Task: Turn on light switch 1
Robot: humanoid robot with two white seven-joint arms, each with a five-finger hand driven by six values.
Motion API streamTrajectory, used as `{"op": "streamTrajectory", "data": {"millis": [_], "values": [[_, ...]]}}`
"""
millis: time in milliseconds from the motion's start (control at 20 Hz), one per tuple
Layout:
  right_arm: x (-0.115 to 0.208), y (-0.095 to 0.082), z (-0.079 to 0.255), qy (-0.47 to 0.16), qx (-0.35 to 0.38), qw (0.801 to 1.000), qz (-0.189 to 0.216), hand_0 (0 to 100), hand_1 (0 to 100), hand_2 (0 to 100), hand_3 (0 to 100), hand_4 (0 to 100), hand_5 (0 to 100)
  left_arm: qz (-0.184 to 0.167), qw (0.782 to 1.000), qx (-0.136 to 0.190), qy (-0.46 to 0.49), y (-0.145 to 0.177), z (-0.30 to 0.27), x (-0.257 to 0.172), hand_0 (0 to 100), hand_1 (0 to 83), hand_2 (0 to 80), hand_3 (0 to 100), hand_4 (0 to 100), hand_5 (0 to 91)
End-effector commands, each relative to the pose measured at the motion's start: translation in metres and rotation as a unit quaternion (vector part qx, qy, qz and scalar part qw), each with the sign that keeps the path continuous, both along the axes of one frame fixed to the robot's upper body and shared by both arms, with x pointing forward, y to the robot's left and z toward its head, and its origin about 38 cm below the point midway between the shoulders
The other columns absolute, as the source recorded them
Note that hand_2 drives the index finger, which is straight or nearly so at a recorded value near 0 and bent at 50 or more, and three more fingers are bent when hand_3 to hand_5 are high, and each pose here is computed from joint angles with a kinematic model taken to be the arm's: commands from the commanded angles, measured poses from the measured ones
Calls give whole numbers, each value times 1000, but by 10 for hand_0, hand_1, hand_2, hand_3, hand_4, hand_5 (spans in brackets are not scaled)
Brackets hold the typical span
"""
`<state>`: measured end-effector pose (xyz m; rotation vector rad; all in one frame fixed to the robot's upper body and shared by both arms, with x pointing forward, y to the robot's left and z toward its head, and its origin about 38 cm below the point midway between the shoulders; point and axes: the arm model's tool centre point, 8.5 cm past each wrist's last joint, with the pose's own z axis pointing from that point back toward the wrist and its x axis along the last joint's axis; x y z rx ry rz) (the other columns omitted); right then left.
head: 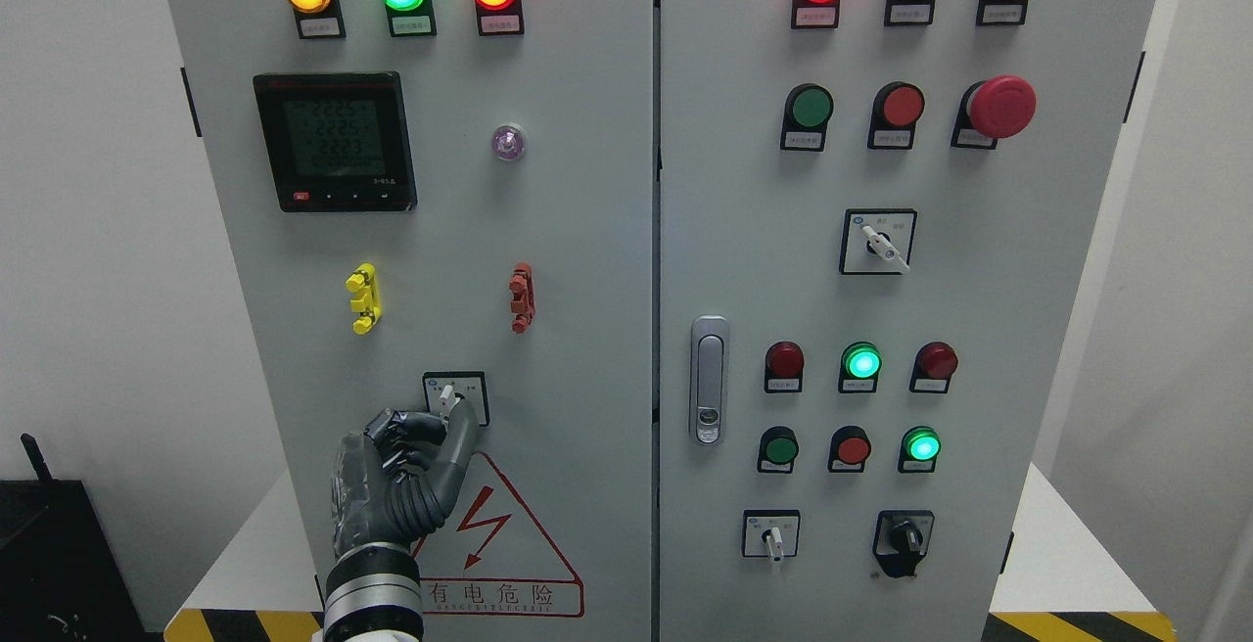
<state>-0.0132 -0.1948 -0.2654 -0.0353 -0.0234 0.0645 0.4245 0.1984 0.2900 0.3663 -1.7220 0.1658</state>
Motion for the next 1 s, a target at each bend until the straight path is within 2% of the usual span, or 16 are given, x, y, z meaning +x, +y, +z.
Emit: {"op": "streamTrajectory", "data": {"millis": [0,200,551,952], "values": [[0,0,0,1,0,1000,-12,0,0,0,0,0,0,0,1000,0,0,0,0,0,424,642,609,666,824,777],[0,0,0,1,0,1000,-12,0,0,0,0,0,0,-1,1000,0,0,0,0,0,450,627,608,668,825,779],[0,0,0,1,0,1000,-12,0,0,0,0,0,0,-1,1000,0,0,-1,0,0,480,548,610,676,827,783],[0,0,0,1,0,1000,-12,0,0,0,0,0,0,-3,1000,0,0,-1,0,0,514,534,610,688,834,785]]}}
